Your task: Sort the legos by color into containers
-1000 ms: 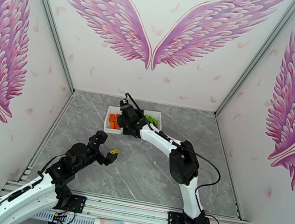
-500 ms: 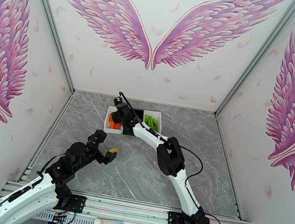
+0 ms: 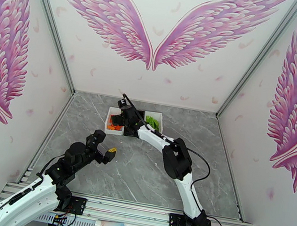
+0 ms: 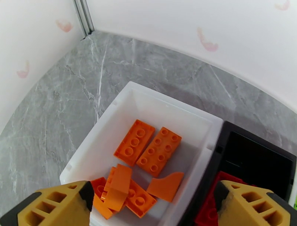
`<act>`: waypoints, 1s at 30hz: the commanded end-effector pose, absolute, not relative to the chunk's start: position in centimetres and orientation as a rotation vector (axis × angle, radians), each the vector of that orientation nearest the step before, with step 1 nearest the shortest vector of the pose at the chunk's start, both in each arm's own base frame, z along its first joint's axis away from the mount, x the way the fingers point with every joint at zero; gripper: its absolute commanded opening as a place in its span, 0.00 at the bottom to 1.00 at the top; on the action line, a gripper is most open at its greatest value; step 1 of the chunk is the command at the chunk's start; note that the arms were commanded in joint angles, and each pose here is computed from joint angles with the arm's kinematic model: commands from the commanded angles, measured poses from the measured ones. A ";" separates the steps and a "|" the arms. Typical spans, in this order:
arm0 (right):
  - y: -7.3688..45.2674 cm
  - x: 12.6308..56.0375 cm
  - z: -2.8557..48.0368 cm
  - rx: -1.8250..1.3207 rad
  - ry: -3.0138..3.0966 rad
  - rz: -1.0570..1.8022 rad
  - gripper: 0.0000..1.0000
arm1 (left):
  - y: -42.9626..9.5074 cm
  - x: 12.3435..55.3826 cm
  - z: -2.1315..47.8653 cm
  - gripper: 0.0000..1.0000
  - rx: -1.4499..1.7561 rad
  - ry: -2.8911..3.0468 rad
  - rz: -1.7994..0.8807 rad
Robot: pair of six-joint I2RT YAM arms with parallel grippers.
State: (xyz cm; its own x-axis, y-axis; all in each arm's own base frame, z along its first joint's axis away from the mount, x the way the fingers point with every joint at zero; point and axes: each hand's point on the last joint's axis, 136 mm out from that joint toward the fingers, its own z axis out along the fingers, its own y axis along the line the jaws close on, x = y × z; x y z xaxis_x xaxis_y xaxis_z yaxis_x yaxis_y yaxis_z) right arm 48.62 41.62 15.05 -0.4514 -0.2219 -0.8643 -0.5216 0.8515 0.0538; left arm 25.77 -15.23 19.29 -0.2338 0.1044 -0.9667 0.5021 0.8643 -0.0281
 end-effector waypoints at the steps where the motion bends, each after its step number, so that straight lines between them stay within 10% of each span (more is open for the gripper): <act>1: 37.6 48.5 21.4 -0.424 1.916 0.369 0.96 | -13.7 26.7 19.8 0.99 0.412 1.759 -0.328; 17: 9.5 41.0 18.9 -0.099 1.995 -0.084 1.00 | -4.8 32.2 16.4 0.99 0.226 1.823 0.005; 30: 1.8 40.8 13.3 0.026 1.922 -0.210 1.00 | 0.3 35.0 14.2 0.99 0.032 1.819 0.122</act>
